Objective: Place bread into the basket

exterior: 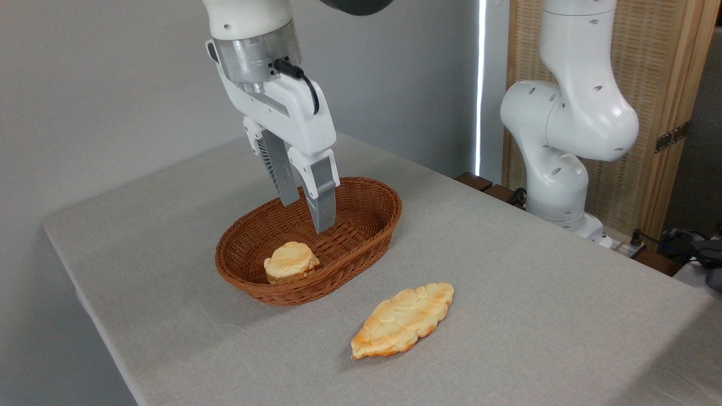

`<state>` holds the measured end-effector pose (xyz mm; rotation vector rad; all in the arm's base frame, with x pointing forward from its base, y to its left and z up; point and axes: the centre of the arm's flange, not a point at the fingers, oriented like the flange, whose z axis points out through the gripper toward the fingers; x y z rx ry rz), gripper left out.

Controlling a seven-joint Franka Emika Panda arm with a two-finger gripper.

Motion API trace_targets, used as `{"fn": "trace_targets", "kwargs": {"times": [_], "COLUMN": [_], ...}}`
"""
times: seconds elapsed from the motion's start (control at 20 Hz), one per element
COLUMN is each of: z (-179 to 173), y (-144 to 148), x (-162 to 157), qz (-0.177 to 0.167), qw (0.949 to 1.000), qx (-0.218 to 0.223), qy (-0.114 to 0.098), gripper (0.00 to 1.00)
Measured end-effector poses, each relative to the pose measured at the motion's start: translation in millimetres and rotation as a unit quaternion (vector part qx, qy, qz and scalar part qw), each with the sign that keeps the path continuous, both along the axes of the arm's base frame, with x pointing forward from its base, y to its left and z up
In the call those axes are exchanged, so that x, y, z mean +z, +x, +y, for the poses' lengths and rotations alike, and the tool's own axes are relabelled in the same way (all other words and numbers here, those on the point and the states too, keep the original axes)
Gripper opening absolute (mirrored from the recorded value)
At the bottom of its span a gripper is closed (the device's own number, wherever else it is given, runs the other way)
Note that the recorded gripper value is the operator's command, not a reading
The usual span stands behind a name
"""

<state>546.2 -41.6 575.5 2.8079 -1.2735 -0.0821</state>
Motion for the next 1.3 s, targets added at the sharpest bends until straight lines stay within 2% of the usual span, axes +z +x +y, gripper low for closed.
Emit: {"fn": "trace_targets", "kwargs": {"times": [0.1,0.25,0.3,0.5,0.7,0.8,0.9,1.05,1.3], "z": [8.5,30.1,35.0,49.1,78.9,93.0,100.4,102.1,101.6], "y": [-3.4,-18.7,-23.7,-37.6,-45.7,-46.6,-47.8,-51.0,-52.4], "x": [-12.3,-35.8,-45.9,-81.8,-106.6,-116.1,-126.3,-138.7,-144.1], "qz": [0.011,0.03,0.03,0.021,0.024,0.014,0.007,0.01,0.014], "qw": [0.9996,0.9991,0.9991,0.9987,0.9989,0.9992,0.9989,0.9983,0.9982], "qx": [-0.025,-0.031,-0.029,-0.032,-0.01,0.002,0.001,-0.006,-0.007], "qy": [-0.001,-0.004,-0.001,0.034,0.038,0.036,0.046,0.057,0.057], "gripper": [1.0,1.0,1.0,1.0,1.0,1.0,1.0,1.0,1.0]}}
